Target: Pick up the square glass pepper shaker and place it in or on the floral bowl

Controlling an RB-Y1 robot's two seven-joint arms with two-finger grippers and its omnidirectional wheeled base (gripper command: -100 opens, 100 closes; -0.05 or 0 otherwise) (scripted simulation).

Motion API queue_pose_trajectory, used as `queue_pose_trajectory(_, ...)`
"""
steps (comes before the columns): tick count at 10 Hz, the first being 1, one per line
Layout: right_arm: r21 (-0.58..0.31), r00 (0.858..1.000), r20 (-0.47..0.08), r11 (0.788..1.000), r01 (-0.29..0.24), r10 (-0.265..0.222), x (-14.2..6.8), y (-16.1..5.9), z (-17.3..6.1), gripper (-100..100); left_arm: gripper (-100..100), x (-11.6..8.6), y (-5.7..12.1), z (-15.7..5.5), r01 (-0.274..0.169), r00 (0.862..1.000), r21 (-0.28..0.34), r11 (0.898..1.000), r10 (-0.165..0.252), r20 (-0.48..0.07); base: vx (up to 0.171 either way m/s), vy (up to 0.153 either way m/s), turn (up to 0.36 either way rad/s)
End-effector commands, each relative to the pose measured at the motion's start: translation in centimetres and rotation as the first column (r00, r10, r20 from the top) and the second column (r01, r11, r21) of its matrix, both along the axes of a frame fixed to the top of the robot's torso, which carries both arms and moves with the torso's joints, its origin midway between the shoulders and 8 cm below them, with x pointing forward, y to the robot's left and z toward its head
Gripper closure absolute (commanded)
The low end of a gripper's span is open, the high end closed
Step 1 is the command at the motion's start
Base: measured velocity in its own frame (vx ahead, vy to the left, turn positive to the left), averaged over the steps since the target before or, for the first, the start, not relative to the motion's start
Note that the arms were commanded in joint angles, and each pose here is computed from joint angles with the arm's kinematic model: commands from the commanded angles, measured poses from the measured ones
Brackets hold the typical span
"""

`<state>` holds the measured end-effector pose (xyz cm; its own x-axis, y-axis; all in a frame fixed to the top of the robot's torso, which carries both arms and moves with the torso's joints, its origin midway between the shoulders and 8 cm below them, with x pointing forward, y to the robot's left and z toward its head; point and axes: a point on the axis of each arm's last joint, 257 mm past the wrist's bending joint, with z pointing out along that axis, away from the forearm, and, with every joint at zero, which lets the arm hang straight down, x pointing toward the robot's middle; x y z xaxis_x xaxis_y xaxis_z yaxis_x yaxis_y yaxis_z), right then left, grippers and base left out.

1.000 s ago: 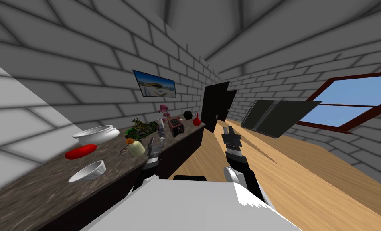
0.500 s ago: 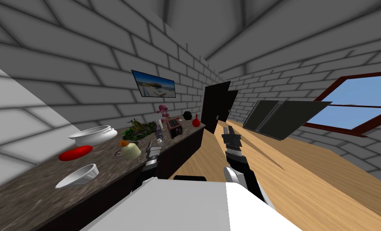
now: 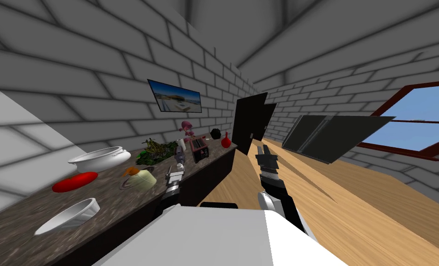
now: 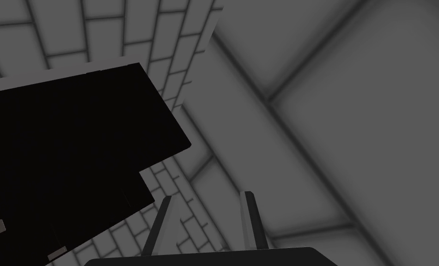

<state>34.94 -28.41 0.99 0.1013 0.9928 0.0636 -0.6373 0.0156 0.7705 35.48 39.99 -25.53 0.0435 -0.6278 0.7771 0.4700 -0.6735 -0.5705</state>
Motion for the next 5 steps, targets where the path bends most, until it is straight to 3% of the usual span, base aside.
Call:
queue_pose_trajectory(1, 0.0, 1.0, 0.0, 1.0, 0.0, 0.0, 0.0, 0.0, 0.0, 0, -100, -0.3, 0.9, -1.0, -0.024, 1.0, -0.068, 0.997, 0.024, -0.005, 0.071, 0.003, 0.01)
queue_pose_trajectory(2, 0.0, 1.0, 0.0, 1.0, 0.0, 0.0, 0.0, 0.0, 0.0, 0, -100, -0.5, 1.4, -2.1, -0.049, 0.999, -0.133, 0.99, 0.048, -0.008, 0.063, 0.007, 0.01)
queue_pose_trajectory(5, 0.0, 1.0, 0.0, 1.0, 0.0, 0.0, 0.0, 0.0, 0.0, 0, -100, -1.0, 1.4, -3.9, -0.089, 0.996, -0.234, 0.968, 0.089, -0.011, 0.05, 0.01, 0.012)
